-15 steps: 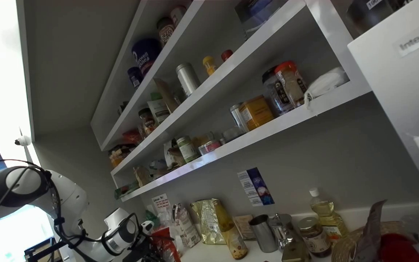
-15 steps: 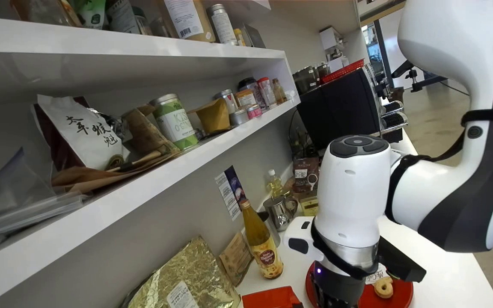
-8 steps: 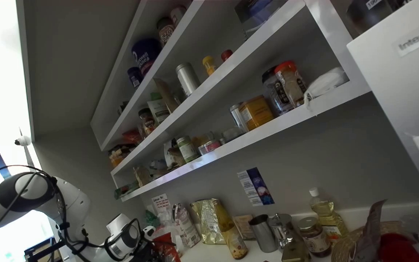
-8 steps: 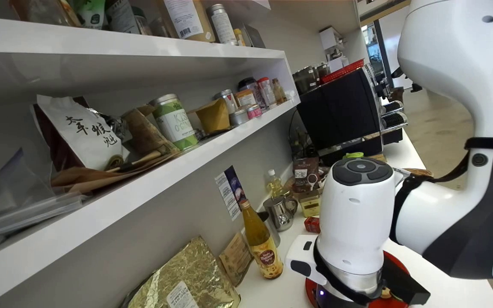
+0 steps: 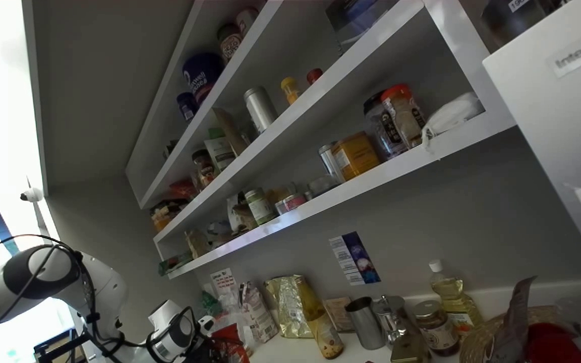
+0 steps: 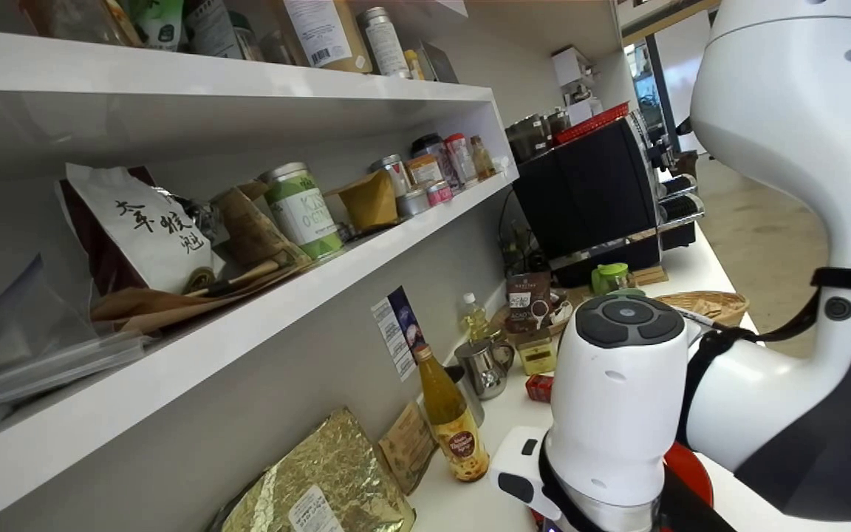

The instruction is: Take the orange packet off of the shelf

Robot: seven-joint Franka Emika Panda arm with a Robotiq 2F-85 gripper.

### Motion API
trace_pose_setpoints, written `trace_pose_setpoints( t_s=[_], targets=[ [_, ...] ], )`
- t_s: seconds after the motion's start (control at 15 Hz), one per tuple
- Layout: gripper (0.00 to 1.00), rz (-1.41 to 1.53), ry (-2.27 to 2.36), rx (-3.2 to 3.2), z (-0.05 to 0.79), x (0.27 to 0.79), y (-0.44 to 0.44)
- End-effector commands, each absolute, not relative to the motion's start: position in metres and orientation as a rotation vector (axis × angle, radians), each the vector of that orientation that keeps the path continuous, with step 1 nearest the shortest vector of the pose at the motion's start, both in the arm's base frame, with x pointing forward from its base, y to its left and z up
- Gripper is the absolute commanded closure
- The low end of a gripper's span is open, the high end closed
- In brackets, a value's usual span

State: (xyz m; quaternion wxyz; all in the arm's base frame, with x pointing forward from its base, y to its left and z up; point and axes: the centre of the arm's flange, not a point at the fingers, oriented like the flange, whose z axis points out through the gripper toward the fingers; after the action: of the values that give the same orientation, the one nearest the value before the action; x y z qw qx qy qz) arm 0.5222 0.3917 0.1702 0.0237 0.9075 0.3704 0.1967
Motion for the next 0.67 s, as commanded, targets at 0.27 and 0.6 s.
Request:
trace_pose_setpoints(
  t_s=[0.27, 0.6],
  targets=[
    [0.99, 0.644, 1.102, 2.815, 0.1657, 0.5387, 0.3882],
    [0.71, 0.629, 1.095, 2.817, 0.1634, 0.5371, 0.3881]
  ],
)
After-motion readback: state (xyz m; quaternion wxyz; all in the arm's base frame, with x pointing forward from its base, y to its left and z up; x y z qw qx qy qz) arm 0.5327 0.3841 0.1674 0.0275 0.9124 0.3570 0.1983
